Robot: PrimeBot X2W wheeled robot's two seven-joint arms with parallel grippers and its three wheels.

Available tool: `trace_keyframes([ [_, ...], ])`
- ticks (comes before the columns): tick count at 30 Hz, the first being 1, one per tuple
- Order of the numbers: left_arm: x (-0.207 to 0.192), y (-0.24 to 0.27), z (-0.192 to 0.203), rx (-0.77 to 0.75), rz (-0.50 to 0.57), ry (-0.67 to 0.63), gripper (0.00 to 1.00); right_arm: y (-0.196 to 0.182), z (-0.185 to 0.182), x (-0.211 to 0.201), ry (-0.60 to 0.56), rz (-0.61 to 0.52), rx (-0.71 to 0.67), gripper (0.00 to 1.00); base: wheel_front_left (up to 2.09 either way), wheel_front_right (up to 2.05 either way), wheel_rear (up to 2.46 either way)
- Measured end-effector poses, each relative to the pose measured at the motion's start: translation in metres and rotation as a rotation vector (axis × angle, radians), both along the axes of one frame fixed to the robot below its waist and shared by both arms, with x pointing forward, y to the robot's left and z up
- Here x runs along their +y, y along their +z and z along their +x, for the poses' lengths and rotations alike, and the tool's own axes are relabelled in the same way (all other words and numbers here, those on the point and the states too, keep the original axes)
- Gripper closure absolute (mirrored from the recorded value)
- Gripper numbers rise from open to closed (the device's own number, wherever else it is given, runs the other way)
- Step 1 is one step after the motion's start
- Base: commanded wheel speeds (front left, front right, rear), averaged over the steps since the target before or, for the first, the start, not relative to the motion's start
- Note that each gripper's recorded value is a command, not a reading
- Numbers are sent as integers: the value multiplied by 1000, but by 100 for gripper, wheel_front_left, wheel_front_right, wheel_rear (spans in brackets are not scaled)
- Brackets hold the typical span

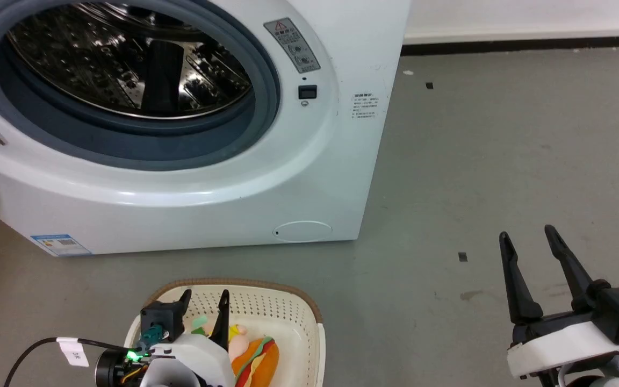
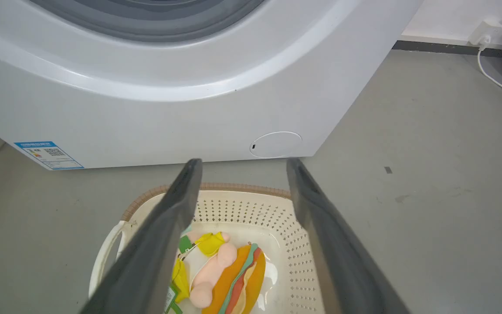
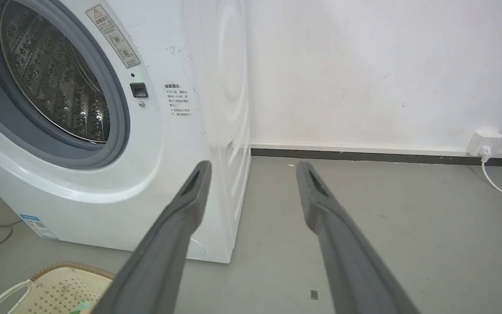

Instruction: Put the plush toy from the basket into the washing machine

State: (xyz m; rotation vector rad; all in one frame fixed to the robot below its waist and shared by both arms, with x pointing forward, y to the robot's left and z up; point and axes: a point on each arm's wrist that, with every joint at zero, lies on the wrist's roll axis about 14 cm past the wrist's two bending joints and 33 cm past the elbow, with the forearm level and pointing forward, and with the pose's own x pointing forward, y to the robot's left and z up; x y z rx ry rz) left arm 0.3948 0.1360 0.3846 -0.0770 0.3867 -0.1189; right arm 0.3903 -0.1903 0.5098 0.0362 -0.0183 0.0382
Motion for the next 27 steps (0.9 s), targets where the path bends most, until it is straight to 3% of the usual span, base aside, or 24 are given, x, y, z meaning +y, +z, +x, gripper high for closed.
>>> trace_keyframes([
  [27, -7, -145, 5, 420, 74, -128, 0, -31, 39, -27, -75, 4, 23, 0, 0, 0, 0],
])
